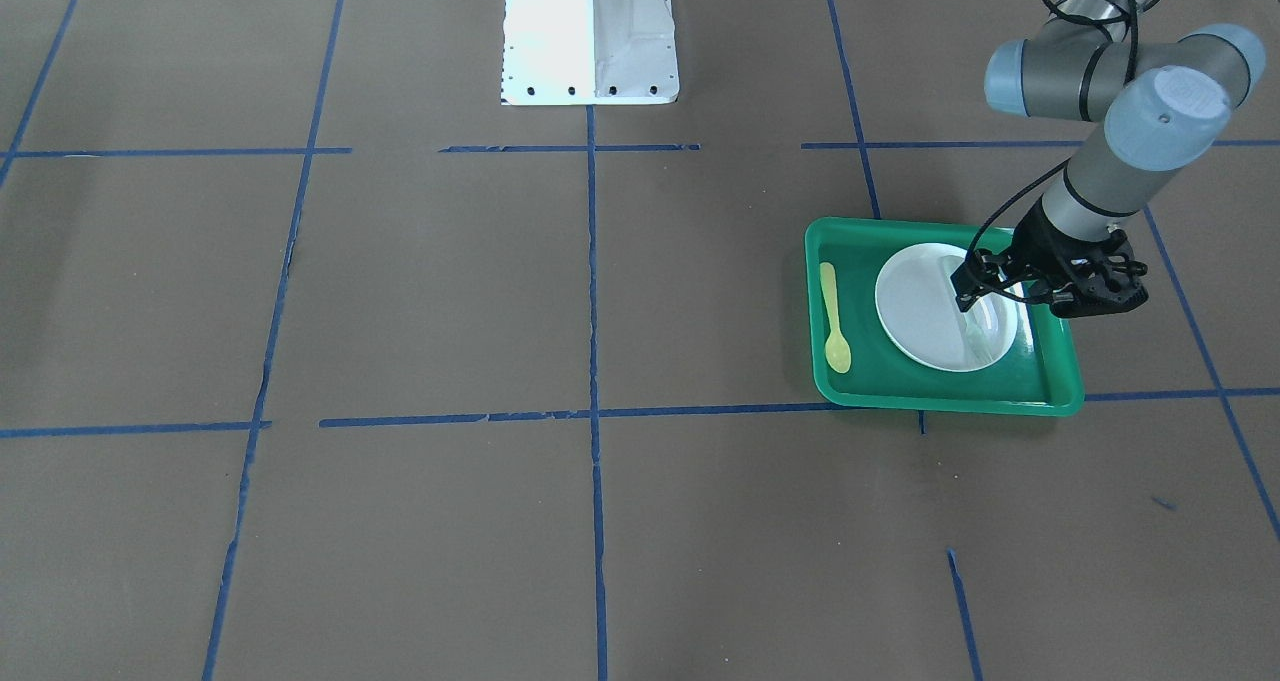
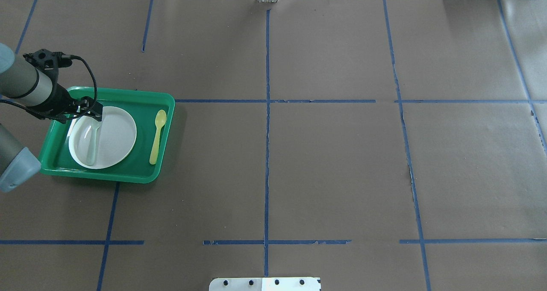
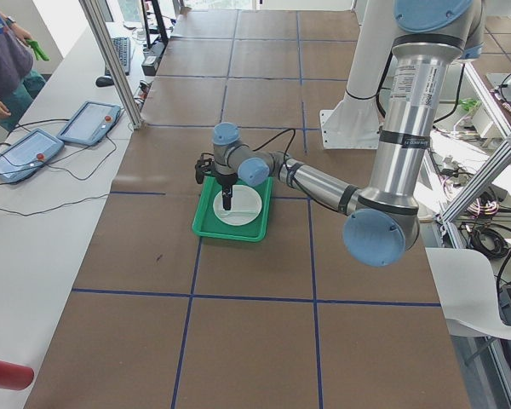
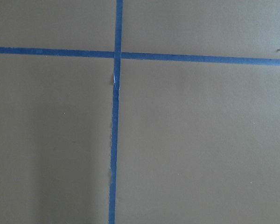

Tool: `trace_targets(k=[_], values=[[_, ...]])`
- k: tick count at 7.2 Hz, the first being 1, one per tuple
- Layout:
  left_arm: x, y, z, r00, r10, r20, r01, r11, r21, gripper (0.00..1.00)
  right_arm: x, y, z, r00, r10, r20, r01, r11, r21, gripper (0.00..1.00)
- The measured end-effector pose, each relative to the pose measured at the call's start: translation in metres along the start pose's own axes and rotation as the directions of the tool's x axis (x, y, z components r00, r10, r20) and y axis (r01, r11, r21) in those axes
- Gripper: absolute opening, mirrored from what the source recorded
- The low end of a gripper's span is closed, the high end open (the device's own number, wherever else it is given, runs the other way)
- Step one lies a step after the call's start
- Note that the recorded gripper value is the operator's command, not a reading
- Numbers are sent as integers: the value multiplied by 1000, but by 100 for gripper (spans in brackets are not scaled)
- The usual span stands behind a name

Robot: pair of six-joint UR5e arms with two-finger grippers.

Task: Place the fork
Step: 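Move the left gripper over the pale green fork on the white plate, then lower the left gripper and close it on the fork handle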

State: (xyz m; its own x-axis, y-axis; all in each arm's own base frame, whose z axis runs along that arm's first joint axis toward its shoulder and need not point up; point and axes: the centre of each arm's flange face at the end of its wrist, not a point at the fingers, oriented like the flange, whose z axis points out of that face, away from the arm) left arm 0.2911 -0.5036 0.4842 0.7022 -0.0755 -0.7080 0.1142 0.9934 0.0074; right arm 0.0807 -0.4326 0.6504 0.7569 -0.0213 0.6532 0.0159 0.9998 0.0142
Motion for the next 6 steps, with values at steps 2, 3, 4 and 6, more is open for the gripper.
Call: trace_targets(k=[2, 3, 4, 6], values=[[1, 8, 27, 1000, 1, -8, -1, 1000, -1, 99, 0, 0, 0, 1000, 0, 0, 0, 1000, 0, 100], [3, 12, 35, 1000, 7, -6, -7, 1000, -5, 98, 0, 0, 0, 1000, 0, 0, 0, 1000, 0, 100], [4, 16, 41, 1000, 13, -4, -13, 1000, -11, 96, 0, 0, 0, 1000, 0, 0, 0, 1000, 0, 100], [5, 22, 52, 1000, 25, -5, -26, 999, -22, 86, 0, 0, 0, 1000, 0, 0, 0, 1000, 1, 100]])
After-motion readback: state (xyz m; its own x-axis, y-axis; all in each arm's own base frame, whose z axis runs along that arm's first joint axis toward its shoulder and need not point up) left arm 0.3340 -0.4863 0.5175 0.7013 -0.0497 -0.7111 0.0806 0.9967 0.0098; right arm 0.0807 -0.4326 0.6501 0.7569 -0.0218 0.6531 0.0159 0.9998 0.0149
